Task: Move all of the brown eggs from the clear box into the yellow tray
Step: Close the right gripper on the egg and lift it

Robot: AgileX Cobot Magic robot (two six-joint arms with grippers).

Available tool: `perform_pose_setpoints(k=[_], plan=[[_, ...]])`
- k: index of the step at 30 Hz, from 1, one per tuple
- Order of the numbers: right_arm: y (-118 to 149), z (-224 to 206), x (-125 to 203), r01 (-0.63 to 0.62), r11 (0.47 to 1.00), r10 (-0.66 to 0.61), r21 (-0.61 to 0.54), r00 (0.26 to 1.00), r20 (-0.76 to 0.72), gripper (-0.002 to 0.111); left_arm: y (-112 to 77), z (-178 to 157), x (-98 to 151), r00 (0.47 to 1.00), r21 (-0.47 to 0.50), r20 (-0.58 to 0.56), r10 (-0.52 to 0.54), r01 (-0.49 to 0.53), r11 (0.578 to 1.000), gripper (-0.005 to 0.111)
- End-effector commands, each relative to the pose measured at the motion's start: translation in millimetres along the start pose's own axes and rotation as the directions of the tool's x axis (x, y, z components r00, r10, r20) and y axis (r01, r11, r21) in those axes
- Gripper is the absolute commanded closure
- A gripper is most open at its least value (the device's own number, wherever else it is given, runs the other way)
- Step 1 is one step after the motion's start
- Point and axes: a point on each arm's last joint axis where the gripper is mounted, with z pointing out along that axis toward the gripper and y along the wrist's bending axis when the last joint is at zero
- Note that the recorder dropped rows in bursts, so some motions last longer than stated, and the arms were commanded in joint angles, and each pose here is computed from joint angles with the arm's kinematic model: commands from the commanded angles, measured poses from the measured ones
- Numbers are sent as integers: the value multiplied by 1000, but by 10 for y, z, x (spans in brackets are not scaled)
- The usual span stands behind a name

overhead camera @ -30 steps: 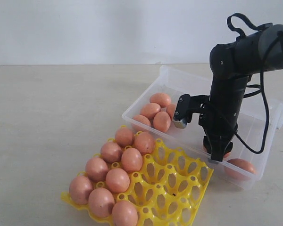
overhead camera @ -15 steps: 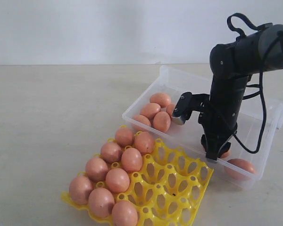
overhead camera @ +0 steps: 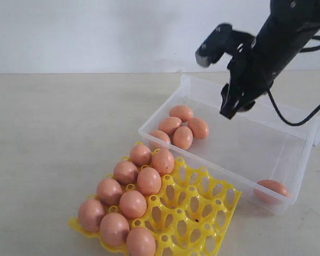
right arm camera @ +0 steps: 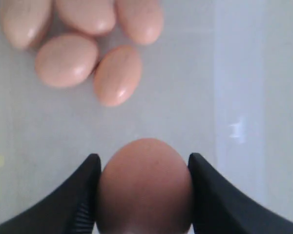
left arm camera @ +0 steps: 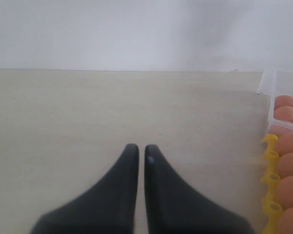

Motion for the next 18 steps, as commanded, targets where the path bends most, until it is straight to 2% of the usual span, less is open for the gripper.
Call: perform_pose_setpoints(k=[1, 2, 3, 4, 5, 6, 7, 8, 9, 10, 12, 15, 17, 18], plan=[[-107, -530, -151, -225, 969, 193, 101, 947, 257, 108, -1, 1, 7, 1000, 4, 4, 3, -3, 1000, 103], [-119, -647, -183, -295, 951, 251, 95, 912, 324, 108, -1, 1, 7, 1000, 4, 4, 3, -3, 1000, 103], [-134, -844, -243, -431, 901, 369, 43, 815, 446, 108, -1, 1, 7, 1000, 4, 4, 3, -3, 1000, 103], [-141, -945, -276, -494, 869, 426, -2, 749, 507, 108, -1, 1, 7, 1000, 4, 4, 3, -3, 1000, 103], [-152, -1123, -330, -577, 812, 499, -88, 607, 619, 108, -1, 1, 7, 1000, 4, 4, 3, -3, 1000, 103], [-162, -1204, -346, -610, 780, 527, -137, 523, 670, 108, -1, 1, 9, 1000, 4, 2, 3, -3, 1000, 103], [-182, -1324, -355, -667, 701, 591, -250, 349, 727, 108, -1, 1, 9, 1000, 4, 2, 3, -3, 1000, 103], [-198, -1380, -342, -688, 665, 606, -292, 267, 750, 108, -1, 1, 9, 1000, 4, 2, 3, -3, 1000, 103], [-221, -1471, -299, -711, 616, 605, -339, 151, 782, 108, -1, 1, 9, 1000, 4, 2, 3, -3, 1000, 103], [-226, -1522, -273, -718, 598, 599, -356, 106, 794, 108, -1, 1, 9, 1000, 4, 2, 3, -3, 1000, 103], [-208, -1795, -183, -712, 589, 547, -382, 4, 837, 108, -1, 1, 9, 1000, 4, 2, 3, -3, 1000, 103], [-133, -2327, -38, -676, 627, 433, -388, -111, 894, 108, -1, 1, 9, 1000, 4, 2, 3, -3, 1000, 103], [-9, -2751, 110, -640, 703, 292, -311, -140, 946, 108, -2, 1, 11, 1000, 4, 0, 3, -3, 1000, 103], [75, -2927, 174, -620, 757, 182, -206, -102, 978, 108, -2, 1, 11, 1000, 4, 0, 3, -3, 1000, 103]])
